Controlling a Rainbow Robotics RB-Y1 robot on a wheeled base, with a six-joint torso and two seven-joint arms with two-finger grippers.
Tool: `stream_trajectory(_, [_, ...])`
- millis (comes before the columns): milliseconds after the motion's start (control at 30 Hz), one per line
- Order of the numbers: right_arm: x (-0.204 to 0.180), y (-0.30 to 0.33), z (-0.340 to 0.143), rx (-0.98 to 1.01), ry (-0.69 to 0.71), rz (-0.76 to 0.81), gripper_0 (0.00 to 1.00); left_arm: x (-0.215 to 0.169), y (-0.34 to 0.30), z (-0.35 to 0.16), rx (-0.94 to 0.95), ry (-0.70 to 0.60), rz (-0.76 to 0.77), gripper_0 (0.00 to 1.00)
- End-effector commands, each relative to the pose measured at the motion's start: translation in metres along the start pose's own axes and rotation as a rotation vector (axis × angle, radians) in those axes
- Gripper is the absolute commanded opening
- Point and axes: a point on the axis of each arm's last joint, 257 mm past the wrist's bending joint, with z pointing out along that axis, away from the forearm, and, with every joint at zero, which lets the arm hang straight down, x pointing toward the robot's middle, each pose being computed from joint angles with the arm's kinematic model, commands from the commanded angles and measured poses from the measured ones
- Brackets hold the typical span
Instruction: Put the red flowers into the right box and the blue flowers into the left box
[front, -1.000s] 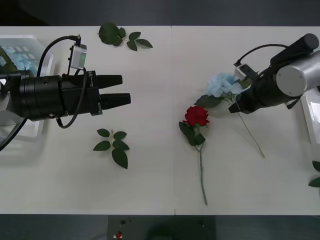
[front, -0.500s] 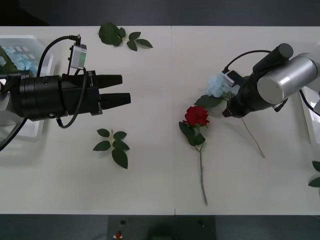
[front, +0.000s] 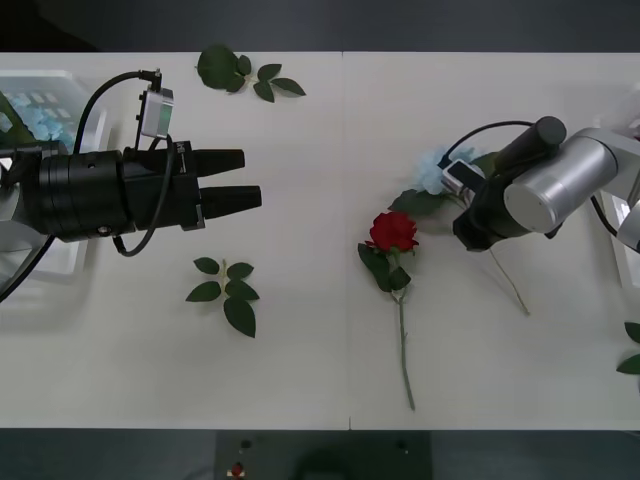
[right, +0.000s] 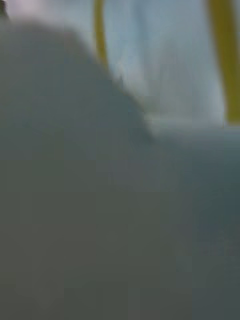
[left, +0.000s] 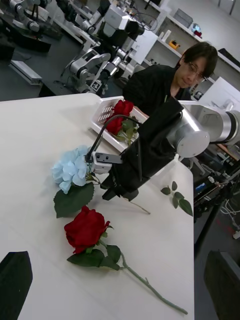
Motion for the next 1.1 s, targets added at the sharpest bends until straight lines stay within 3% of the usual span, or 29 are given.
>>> stream_trajectory(33, [-0.021,-0.015,-0.012,0.018,-0.033,0.027,0.00,-0.001,-0.001,-0.003,-0.005,0.004,0.028,1.00])
stream_trajectory(300, [-0.045,-0.026,-0.040,-0.034,-0.077,0.087,0.00,0.000,-0.001,-0.003,-0.006,0.005,0.028,1.00])
stream_trajectory(533, [-0.087,-0.027,-0.104,-0.224,-0.176,0.150,0.00,-0.001,0.000,-0.003,-0.011,0.002,0.026,1.00])
stream_trajectory(667, [-0.124,-0.003,-0.146,-0.450,-0.321,0.199,0.00,0.000,0.001,0.000,-0.015,-0.001,0.029,1.00])
stream_trajectory(767, [-0.148,0.016,-0.167,-0.554,-0.430,0.146,0.00,0.002,0.002,0.003,-0.020,-0.004,0.031,1.00])
stream_trajectory(1100, [-0.213,0.075,-0.215,-0.778,-0.708,0.102,0.00,0.014,0.007,0.026,-0.037,-0.025,0.017,1.00])
